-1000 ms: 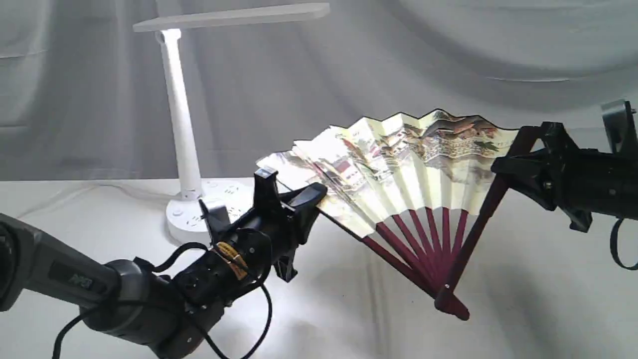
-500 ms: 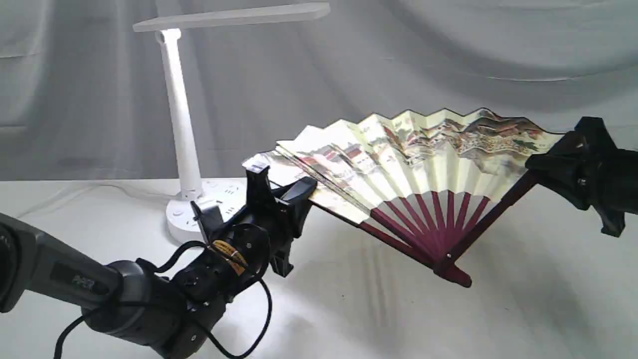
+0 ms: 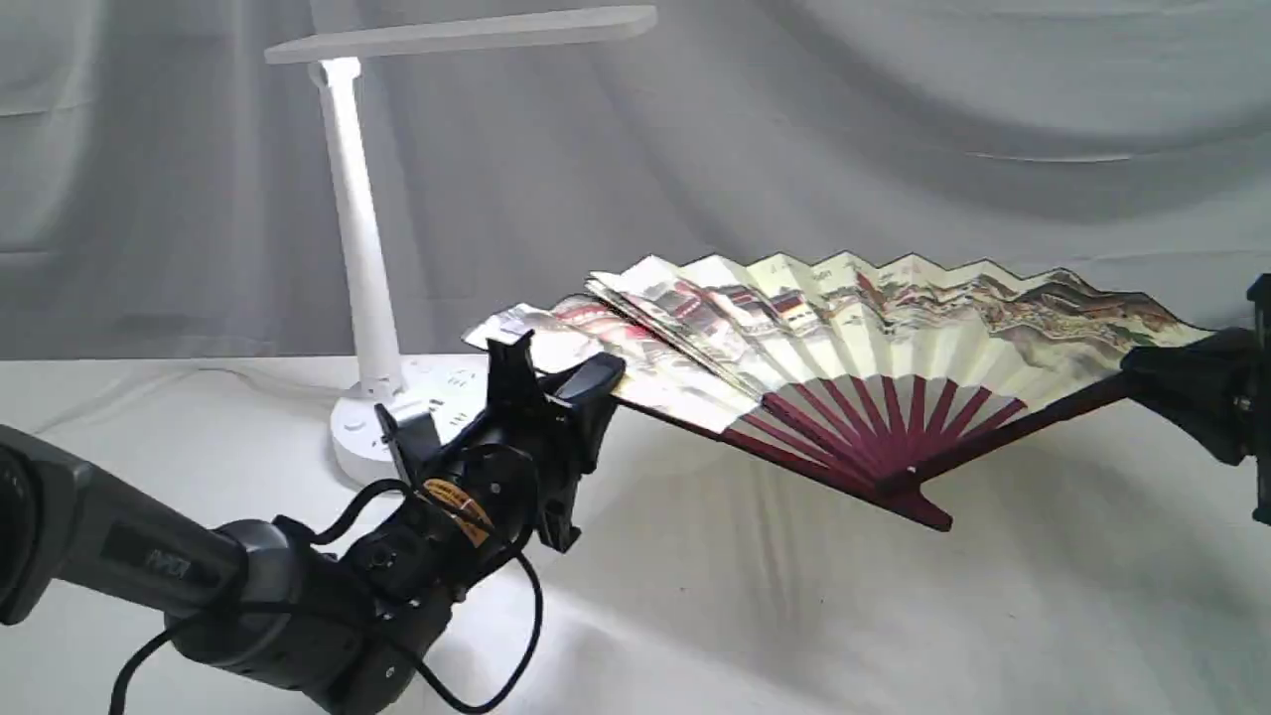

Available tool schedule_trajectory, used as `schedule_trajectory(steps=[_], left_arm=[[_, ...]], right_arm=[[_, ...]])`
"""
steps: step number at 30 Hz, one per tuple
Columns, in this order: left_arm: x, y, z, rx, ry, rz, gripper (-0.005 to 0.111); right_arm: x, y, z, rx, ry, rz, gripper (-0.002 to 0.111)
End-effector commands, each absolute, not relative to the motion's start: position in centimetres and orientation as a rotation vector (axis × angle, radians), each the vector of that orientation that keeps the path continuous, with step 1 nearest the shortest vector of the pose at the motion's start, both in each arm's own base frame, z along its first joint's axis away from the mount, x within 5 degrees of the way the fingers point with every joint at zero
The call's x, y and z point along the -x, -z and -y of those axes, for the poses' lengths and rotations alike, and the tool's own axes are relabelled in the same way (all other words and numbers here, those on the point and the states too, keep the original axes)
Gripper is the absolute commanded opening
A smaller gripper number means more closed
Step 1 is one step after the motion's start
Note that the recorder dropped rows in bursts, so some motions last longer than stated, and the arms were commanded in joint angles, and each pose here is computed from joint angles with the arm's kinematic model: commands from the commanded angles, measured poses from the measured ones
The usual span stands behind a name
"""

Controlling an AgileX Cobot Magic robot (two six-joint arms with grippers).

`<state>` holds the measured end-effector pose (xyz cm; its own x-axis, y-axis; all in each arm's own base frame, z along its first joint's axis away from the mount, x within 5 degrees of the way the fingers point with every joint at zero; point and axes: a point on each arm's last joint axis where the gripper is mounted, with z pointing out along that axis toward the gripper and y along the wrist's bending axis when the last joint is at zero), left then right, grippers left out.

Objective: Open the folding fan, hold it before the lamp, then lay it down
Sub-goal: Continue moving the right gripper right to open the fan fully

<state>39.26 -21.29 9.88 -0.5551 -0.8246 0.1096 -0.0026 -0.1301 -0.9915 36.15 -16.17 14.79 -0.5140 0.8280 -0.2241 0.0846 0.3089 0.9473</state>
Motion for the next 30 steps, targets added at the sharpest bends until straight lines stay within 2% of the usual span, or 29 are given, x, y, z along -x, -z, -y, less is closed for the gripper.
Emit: schedule_trajectory(steps=[1,16,30], left_arm=[[-39.8,-11.0,20.3,1.009,1.793,-1.382,0.000],[-39.8,-11.0,20.3,1.009,1.793,-1.382,0.000],[-39.9,-11.0,20.1,1.032,1.784,-1.360,0.000]], right_arm=[[-35.3,-13.6,17.7,-0.809,-1.189,-1.862,0.000],[-33.6,-13.6,20.7,-0.871,-1.134,-1.806,0.000],[-33.3,-13.5,21.3,-0.900,-1.101,-1.806,0.000]])
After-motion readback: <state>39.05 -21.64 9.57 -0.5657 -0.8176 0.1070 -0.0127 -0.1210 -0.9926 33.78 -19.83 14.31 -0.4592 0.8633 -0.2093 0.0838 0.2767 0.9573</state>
